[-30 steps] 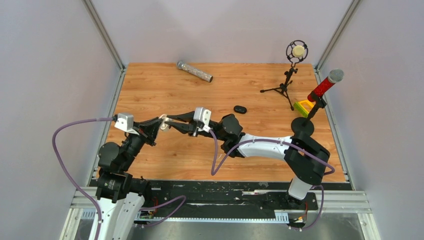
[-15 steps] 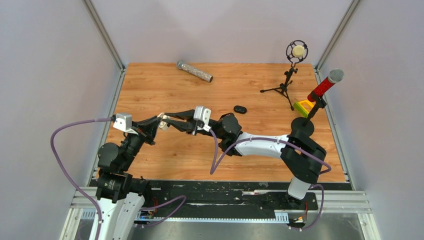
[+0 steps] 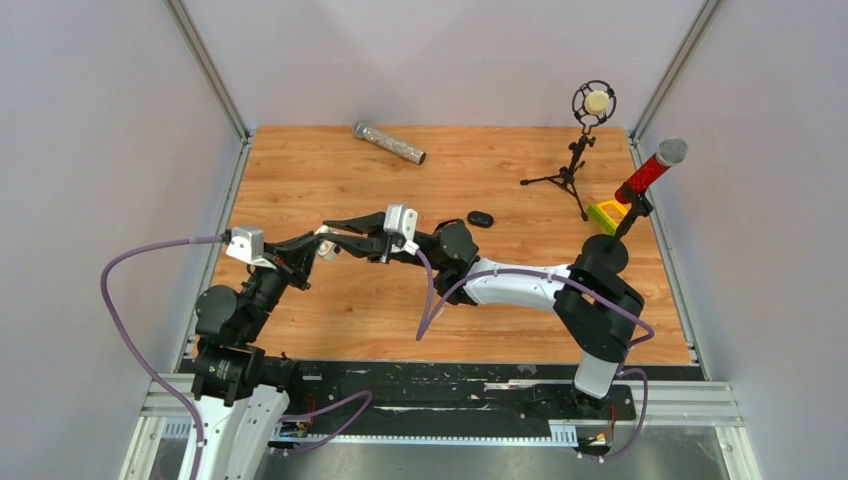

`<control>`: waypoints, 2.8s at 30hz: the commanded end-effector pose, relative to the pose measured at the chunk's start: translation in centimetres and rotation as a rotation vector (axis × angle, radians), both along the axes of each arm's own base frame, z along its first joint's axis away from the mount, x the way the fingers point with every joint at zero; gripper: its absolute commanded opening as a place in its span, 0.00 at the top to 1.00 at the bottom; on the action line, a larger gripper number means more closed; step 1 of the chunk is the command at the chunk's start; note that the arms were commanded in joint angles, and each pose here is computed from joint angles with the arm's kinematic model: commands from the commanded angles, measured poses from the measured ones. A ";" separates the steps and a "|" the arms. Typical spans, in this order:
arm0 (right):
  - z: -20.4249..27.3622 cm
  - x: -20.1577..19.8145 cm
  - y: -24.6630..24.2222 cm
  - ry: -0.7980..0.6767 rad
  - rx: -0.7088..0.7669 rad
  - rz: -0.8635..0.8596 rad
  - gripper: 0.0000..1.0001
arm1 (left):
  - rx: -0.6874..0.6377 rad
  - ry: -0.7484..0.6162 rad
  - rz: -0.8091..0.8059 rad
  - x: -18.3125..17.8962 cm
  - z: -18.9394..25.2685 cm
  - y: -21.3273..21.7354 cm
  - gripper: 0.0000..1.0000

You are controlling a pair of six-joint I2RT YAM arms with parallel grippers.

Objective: Insert the wireless bluetooth earbuds into the charging case
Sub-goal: Place the earbud in the charging case.

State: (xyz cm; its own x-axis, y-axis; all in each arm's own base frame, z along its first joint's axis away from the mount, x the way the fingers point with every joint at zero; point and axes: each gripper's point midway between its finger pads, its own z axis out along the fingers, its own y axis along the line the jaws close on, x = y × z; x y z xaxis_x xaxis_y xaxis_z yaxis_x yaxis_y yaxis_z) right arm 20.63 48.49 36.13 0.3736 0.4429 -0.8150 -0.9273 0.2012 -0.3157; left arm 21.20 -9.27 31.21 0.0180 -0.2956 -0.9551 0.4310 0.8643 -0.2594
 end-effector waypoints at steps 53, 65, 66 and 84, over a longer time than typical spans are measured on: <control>-2.8 0.3 -0.3 0.088 -0.050 0.092 0.91 | -0.110 -0.072 0.019 -0.2 3.0 0.4 1.00; -2.7 0.1 -0.5 0.084 -0.055 0.097 0.81 | -0.097 -0.102 0.008 -0.4 3.5 0.3 1.00; -2.7 -0.1 -0.5 0.082 -0.054 0.100 0.80 | -0.094 -0.104 0.008 -0.5 3.5 0.3 1.00; -3.1 -0.4 -1.1 0.083 -0.094 0.087 0.80 | -0.053 -0.118 0.013 -0.5 3.5 0.4 1.00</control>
State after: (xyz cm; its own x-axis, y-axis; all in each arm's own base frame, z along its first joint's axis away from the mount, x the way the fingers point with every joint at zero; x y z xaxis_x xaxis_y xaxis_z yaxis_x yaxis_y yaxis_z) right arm 21.05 47.85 33.36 0.2842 0.4121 -0.8657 -0.9587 0.1291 -0.2533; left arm 20.89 -9.95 30.95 -0.0196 -0.3407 -0.9400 0.4590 0.8321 -0.3112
